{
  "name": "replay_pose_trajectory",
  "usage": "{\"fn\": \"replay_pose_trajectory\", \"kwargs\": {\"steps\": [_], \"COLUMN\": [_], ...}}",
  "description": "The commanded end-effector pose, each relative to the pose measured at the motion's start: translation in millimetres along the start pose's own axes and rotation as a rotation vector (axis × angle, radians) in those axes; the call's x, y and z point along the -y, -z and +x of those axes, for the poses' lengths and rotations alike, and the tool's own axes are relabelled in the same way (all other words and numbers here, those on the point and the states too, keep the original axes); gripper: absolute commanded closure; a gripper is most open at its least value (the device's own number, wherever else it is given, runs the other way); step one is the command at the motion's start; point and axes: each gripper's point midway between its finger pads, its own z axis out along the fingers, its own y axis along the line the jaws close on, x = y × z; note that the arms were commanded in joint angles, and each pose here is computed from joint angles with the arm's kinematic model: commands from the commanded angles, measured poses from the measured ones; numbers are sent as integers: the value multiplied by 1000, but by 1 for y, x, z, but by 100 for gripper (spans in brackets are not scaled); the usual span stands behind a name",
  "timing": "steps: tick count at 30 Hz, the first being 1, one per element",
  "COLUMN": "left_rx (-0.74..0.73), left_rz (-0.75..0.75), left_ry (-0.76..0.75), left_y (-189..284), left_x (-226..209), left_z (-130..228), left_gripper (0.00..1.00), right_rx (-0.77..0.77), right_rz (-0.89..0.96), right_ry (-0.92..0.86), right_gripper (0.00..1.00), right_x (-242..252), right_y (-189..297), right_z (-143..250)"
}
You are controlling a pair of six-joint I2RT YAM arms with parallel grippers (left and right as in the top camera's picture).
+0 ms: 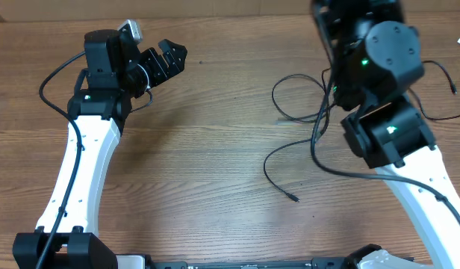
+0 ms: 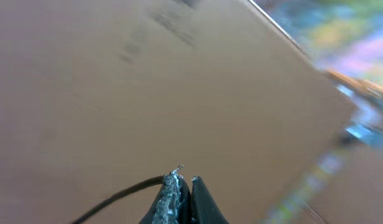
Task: Untangle cables
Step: 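Carry the black cable to the far right and release it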
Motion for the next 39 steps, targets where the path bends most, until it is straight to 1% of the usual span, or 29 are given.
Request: {"fn": "replay_pose_trajectory", "kwargs": {"steps": [1,5,9,13,17,21,25,27,31,39], "left_rx": [11,11,11,11,11,11,11,11,11,11], "left_rz": [0,0,0,0,0,0,0,0,0,0], "left_ry": [-27,-27,-27,-27,-27,-27,-27,-27,-27,-27], "left_y": [1,1,1,1,1,1,1,1,1,1], "left_x": [2,2,2,2,2,2,2,2,2,2], "left_z": [-3,-3,-3,-3,-3,-3,-3,-3,-3,-3], "left_gripper": [0,0,0,0,0,0,0,0,0,0], "right_rx": [-152,-274,-356,-454,-547,-582,-601,-619,-645,-781], "right_rz": [232,386,491,604,676,699,692,684,687,703], "right_ry": [4,24,18,-46,-110,-186,-226,-248,-288,-308], "right_gripper": [96,96,96,96,96,96,96,96,96,96], "right_x": [58,108,149,192,221,244,262,276,285,293], "right_y": [-2,-8,-9,-2,10,16,18,17,16,8], "right_z": [33,72,106,150,192,222,245,266,290,366]}}
